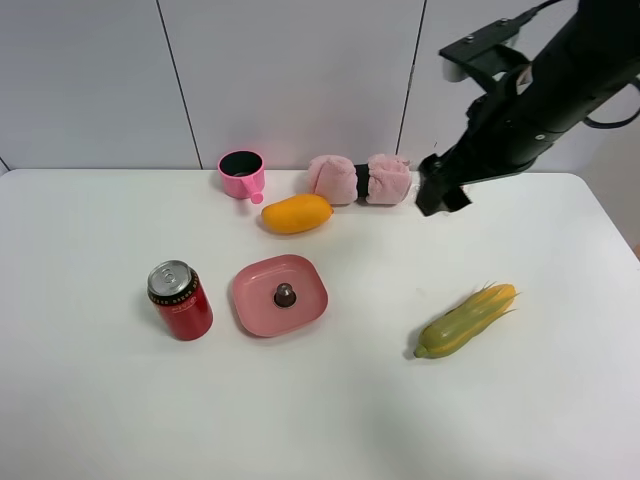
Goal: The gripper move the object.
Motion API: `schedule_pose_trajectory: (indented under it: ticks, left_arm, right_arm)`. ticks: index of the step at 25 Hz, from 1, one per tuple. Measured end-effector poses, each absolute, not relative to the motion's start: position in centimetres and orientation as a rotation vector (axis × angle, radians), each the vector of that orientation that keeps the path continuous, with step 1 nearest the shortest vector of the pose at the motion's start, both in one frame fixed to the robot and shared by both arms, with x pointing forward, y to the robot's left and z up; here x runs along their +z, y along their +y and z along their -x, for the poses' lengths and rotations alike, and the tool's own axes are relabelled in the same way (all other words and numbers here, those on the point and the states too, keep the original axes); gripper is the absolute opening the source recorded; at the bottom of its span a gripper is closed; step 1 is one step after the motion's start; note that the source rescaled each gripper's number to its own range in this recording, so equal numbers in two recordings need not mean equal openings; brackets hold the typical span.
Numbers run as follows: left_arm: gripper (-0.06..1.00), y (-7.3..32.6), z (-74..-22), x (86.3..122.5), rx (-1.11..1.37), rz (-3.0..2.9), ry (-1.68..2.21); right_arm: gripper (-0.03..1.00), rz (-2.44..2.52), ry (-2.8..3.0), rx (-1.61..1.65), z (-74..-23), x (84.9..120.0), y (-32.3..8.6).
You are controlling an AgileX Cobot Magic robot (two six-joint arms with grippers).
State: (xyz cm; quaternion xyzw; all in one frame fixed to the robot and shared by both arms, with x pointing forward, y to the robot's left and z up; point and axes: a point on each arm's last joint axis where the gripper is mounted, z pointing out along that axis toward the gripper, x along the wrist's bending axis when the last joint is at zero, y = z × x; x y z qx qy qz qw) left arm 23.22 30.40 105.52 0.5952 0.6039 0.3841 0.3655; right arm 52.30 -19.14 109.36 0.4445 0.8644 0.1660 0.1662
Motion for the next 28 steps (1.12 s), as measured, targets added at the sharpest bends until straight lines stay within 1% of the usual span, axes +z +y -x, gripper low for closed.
schedule_pose_trajectory:
  ticks: [7,10,15,18,23,25,28]
  left_arm:
    - [1.00,30.4,-23.2,105.5,0.987,-1.530,1.553]
    - [1.00,30.4,-23.2,105.5,0.987,-1.530,1.553]
    - [1.00,30.4,-23.2,105.5,0.987,-1.530,1.553]
    - [1.00,30.4,-23.2,105.5,0.987,-1.530,1.553]
    - [1.00,30.4,-23.2,105.5,0.987,-1.530,1.553]
    - [1.00,30.4,-23.2,105.5,0.987,-1.530,1.553]
    - [1.00,30.4,-23.2,105.5,0.987,-1.530,1.553]
  right_arm:
    - [0.99,-1.576,2.252,0.385,-52.3,110.9,-27.3]
    - [0.99,-1.672,2.163,0.383,-51.2,112.0,-29.8]
    - [0.99,-1.791,1.921,0.463,-47.9,115.2,-32.9]
    - [0.99,-1.780,1.810,0.505,-45.3,117.3,-33.5]
    - [0.99,-1.716,1.731,0.577,-41.0,119.9,-32.8]
    - [0.99,-1.689,1.704,0.600,-39.3,120.5,-32.5]
    - [0.99,-1.635,1.650,0.644,-36.9,120.3,-32.1]
